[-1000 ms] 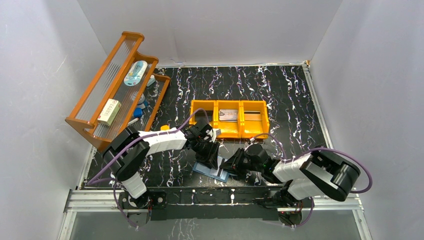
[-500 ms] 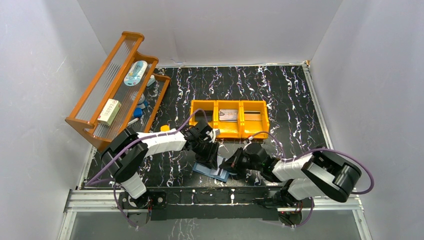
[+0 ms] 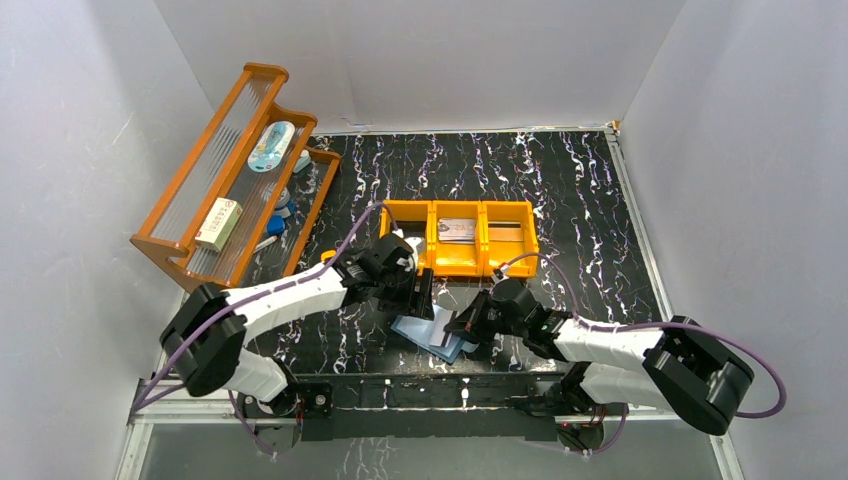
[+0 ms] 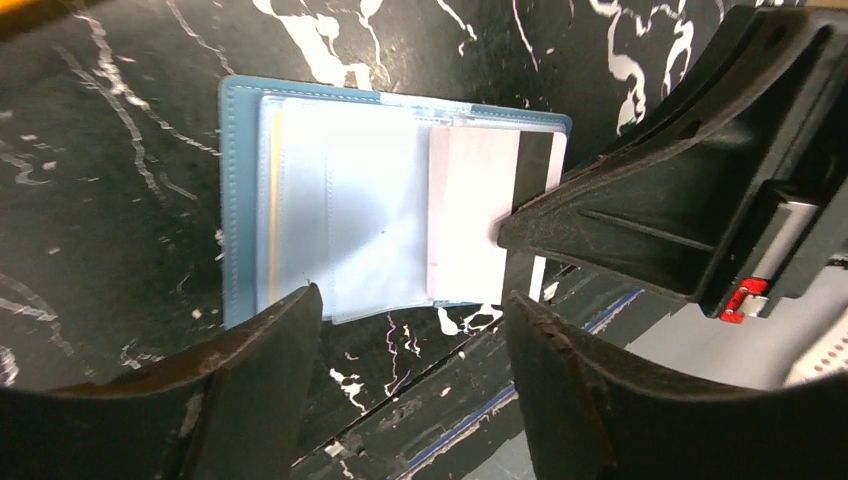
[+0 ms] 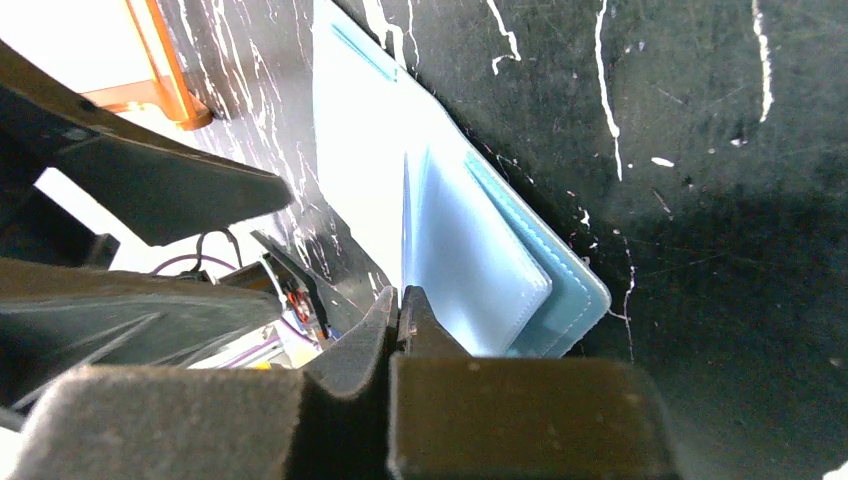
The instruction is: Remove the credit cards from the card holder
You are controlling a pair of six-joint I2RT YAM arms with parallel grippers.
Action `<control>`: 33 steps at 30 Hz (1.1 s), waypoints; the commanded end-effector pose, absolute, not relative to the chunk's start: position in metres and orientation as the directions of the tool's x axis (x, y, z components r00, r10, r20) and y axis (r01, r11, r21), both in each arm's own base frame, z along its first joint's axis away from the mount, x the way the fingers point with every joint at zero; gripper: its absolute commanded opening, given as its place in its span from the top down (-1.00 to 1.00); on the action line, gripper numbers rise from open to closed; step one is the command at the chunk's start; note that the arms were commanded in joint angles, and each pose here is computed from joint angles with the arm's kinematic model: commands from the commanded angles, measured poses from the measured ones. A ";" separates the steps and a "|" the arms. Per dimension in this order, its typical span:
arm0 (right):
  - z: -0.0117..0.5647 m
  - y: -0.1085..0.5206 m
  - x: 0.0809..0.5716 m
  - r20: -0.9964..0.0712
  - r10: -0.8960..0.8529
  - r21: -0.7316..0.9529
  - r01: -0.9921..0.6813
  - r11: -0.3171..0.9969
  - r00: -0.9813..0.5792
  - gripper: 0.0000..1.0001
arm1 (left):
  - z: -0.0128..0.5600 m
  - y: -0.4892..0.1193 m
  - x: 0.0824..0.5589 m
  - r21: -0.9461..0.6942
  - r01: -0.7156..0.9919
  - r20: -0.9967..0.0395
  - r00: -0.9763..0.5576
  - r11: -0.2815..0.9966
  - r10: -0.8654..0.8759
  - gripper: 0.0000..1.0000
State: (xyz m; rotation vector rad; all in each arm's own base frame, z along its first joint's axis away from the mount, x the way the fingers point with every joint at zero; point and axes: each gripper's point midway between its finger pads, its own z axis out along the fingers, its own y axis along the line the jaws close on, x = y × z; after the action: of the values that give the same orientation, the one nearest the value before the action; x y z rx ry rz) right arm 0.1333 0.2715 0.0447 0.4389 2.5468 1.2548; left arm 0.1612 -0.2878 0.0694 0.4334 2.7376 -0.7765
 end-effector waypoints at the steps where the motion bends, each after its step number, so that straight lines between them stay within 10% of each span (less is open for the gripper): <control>1: 0.061 0.274 0.143 -0.174 0.366 0.798 0.087 0.596 -0.914 1.00 | 0.098 -0.263 0.180 -0.371 0.344 -0.462 -0.874 0.862 0.150 -0.41; 20: 0.103 0.271 0.152 -0.348 0.191 0.679 -0.106 0.726 -0.918 1.00 | 0.105 -0.165 0.190 -0.188 0.189 -0.542 -0.838 0.964 0.059 -0.75; 33: 0.168 0.224 0.209 -0.716 0.156 0.415 -0.235 0.879 -0.680 1.00 | 0.152 -0.101 0.203 -0.096 0.038 -0.774 -0.631 0.995 -0.050 -0.97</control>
State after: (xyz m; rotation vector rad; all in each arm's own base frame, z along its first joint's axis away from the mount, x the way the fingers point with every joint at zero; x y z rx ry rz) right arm 0.1712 0.2463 0.1279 -0.0117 2.3862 0.8660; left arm 0.1992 -0.1286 0.1473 0.0233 2.3142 -0.2651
